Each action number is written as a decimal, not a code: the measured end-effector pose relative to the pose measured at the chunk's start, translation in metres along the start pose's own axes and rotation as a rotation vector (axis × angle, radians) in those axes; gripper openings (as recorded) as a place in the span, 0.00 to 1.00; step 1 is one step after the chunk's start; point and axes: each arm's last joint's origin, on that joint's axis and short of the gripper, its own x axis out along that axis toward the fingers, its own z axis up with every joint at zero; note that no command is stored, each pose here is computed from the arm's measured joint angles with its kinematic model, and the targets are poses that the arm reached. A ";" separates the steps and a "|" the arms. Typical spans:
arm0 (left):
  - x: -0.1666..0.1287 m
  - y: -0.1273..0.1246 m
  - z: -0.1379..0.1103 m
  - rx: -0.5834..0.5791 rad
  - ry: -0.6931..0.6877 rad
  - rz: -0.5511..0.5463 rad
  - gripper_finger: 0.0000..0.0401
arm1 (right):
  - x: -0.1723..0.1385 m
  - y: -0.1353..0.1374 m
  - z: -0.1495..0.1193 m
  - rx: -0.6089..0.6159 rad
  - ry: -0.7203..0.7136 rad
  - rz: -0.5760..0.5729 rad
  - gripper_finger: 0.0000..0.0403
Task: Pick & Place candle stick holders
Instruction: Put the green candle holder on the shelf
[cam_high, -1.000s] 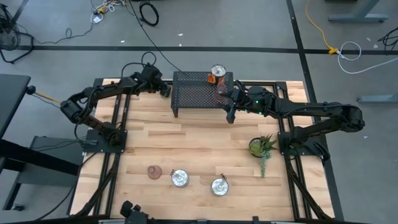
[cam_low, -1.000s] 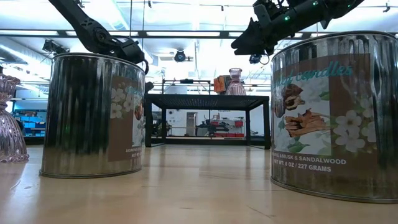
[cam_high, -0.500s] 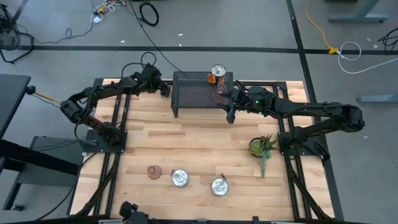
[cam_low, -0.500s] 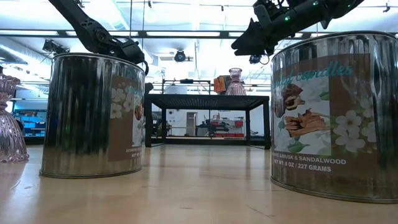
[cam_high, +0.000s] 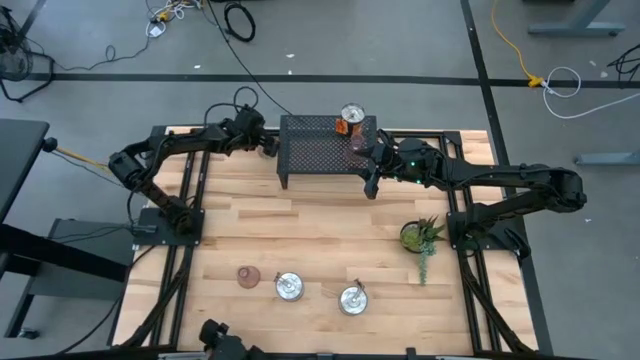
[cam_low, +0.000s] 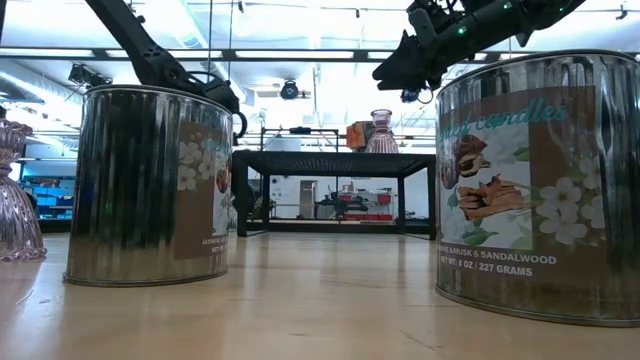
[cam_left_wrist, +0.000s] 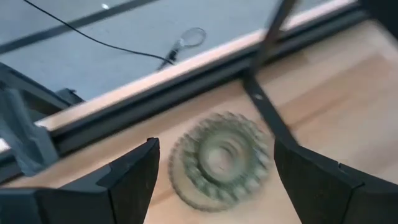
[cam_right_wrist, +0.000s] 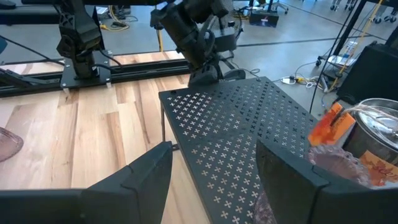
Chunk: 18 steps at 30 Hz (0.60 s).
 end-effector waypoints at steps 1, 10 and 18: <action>0.001 0.000 0.000 0.001 -0.002 0.018 0.79 | 0.000 0.000 0.000 0.000 0.001 0.000 0.57; 0.003 0.000 0.003 -0.005 -0.034 0.005 0.74 | 0.002 0.001 -0.011 0.003 -0.049 -0.006 0.57; 0.003 0.000 0.002 -0.004 -0.028 0.006 0.44 | 0.002 0.000 -0.010 0.006 -0.076 -0.007 0.57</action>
